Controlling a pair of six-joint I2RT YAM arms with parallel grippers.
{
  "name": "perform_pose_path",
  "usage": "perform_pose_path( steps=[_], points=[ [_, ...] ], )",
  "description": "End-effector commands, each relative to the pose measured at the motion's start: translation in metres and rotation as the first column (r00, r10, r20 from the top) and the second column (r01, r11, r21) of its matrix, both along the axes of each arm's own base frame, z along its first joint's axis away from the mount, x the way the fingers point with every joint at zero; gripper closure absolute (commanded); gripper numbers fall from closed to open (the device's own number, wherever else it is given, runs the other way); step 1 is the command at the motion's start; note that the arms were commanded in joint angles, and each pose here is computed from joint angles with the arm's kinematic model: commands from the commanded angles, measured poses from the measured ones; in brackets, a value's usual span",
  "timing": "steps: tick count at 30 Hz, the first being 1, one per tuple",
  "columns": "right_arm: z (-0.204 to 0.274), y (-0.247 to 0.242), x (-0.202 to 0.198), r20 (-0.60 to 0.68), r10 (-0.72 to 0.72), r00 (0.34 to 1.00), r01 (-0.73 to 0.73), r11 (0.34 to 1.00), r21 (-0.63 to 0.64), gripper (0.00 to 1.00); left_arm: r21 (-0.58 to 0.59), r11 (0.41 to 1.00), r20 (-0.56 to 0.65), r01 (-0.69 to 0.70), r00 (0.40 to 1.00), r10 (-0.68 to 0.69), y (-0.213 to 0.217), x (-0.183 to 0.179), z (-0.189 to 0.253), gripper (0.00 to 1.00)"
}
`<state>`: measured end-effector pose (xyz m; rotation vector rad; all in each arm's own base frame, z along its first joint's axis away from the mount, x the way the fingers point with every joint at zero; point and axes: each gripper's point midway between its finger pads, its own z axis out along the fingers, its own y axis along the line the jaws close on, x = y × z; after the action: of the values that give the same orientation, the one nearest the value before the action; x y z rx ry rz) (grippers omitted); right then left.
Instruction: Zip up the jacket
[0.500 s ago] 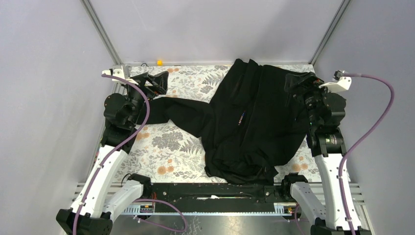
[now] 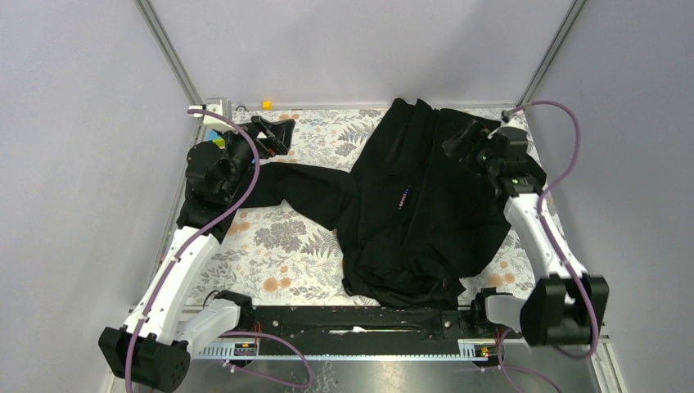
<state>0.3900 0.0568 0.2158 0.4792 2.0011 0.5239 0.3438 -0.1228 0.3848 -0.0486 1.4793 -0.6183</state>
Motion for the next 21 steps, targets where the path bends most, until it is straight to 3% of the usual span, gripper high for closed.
perform_pose_path(
  steps=[1,9,15,21],
  points=[
    [-0.02,0.027,0.019,-0.018,0.13,0.991,-0.128,0.989,0.078,0.02,-0.014,0.998,0.044,0.064,0.997,-0.063,-0.012,-0.001,0.023,0.01],
    [-0.076,0.043,0.073,-0.107,0.166,0.98,-0.145,0.972,0.183,0.01,-0.007,0.981,-0.101,0.191,0.976,-0.191,-0.04,0.022,-0.01,0.01],
    [-0.096,0.047,0.123,-0.128,0.141,0.982,-0.106,0.963,0.248,0.26,-0.031,0.968,-0.188,0.251,0.949,-0.252,-0.055,0.033,-0.033,0.01],
    [-0.117,0.038,0.161,-0.167,0.081,0.983,-0.045,0.977,0.207,0.37,-0.025,0.966,-0.239,0.258,0.937,-0.256,-0.058,0.042,-0.047,0.01]
  ],
)
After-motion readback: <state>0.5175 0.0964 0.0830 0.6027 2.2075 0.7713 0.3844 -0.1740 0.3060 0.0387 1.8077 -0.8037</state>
